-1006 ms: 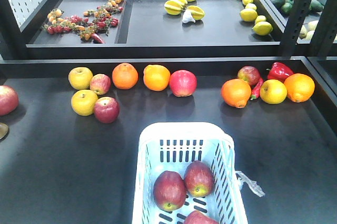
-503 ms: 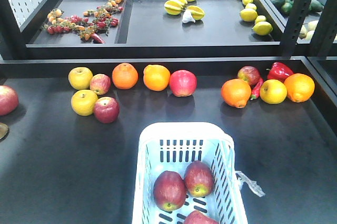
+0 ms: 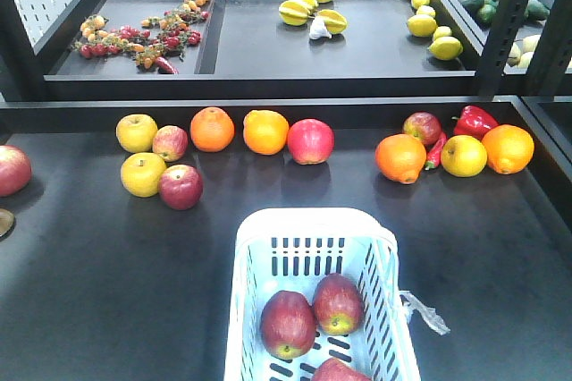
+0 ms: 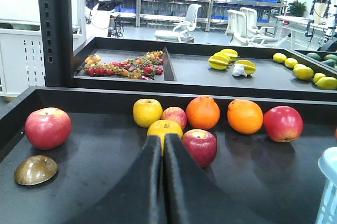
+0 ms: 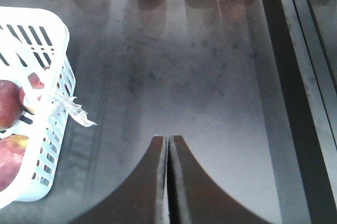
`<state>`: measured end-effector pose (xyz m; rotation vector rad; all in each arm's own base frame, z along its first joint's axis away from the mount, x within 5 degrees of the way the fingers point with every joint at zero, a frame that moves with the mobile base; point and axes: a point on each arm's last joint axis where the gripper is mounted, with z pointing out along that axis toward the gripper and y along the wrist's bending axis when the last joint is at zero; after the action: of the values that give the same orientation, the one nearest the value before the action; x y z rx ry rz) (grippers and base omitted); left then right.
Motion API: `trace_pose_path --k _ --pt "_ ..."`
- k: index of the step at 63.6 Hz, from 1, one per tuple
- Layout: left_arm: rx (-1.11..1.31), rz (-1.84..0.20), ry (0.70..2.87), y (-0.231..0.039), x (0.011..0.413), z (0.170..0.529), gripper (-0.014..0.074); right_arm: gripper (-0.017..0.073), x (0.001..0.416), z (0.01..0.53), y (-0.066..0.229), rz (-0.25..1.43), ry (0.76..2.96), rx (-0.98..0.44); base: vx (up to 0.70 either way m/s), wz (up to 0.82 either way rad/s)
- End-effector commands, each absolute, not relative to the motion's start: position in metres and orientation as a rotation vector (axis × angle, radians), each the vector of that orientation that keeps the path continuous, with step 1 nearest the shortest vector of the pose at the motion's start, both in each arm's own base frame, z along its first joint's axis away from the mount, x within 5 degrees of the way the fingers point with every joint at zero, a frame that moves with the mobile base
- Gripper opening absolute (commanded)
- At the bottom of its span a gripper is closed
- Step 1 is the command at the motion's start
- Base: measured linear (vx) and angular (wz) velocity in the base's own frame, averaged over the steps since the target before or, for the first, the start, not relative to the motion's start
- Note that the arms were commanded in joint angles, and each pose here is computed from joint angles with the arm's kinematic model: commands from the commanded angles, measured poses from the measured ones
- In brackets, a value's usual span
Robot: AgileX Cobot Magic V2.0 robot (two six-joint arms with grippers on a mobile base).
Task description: Pick three apples into basket with both arms
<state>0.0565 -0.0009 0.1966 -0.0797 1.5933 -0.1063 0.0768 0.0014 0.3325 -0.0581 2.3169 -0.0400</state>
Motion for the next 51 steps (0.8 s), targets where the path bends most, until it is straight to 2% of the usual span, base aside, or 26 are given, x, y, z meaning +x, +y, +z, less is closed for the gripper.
trace_pose_path --k 1,22,33,51 --pt "-0.088 -0.125 1.517 -0.001 0.056 0.197 -0.0006 -0.0009 0.08 0.345 0.0 -0.059 2.237 -0.065 0.0 0.0" --pt "-0.088 -0.125 1.517 -0.001 0.056 0.197 -0.0006 -0.0009 0.081 0.345 0.0 -0.064 2.225 -0.068 0.0 0.0" --pt "-0.088 -0.125 1.517 -0.001 0.056 0.197 -0.0006 -0.0009 0.08 0.351 0.001 -0.032 2.103 -0.078 0.0 0.0" --pt "-0.088 -0.125 1.517 -0.001 0.056 0.197 -0.0006 -0.0009 0.081 0.292 0.01 0.074 1.871 -0.133 0.0 0.0"
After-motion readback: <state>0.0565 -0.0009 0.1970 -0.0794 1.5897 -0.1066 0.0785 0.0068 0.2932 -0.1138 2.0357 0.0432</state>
